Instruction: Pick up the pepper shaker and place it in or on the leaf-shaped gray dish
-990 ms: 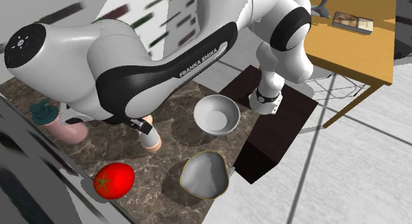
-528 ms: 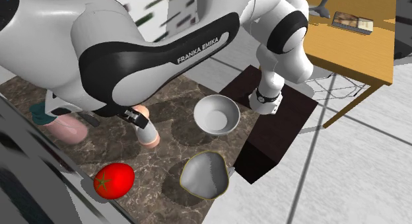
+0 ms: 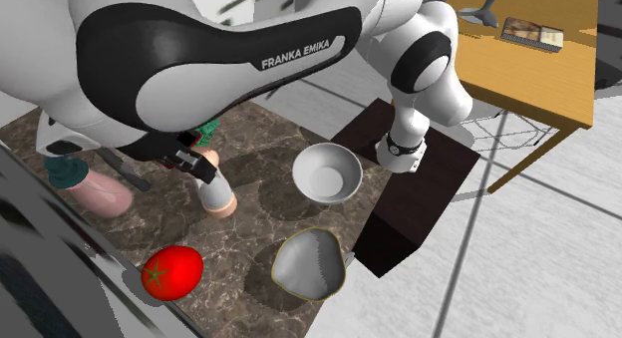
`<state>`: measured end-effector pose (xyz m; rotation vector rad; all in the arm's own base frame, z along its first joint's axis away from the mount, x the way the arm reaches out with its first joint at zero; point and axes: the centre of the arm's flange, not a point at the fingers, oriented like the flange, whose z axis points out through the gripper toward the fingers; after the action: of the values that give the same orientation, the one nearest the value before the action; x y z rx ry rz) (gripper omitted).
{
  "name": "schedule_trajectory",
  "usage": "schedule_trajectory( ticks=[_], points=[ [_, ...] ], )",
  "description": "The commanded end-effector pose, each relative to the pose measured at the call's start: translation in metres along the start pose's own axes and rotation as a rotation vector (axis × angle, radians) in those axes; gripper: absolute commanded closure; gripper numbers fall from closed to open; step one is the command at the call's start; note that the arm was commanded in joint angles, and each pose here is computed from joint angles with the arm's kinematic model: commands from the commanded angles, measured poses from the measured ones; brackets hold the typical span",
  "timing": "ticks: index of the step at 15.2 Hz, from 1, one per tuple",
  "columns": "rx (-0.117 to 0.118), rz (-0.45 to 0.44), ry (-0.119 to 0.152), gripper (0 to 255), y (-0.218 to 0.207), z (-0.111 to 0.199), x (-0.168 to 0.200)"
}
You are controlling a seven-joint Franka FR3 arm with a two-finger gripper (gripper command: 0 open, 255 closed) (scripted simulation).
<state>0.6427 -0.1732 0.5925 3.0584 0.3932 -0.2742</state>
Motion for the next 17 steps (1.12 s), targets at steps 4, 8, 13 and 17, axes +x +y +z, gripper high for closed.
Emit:
schedule_trajectory(
  ticks=[4, 8, 13, 17],
  points=[
    [0.0, 0.0, 0.0, 255, -0.025, -0.023, -0.003],
    [0.0, 0.0, 0.0, 255, -0.075, -0.039, -0.003],
    [0.0, 0.0, 0.0, 255, -0.138, -0.058, -0.003],
    [0.0, 0.0, 0.0, 255, -0.189, -0.074, -0.003]
  ],
)
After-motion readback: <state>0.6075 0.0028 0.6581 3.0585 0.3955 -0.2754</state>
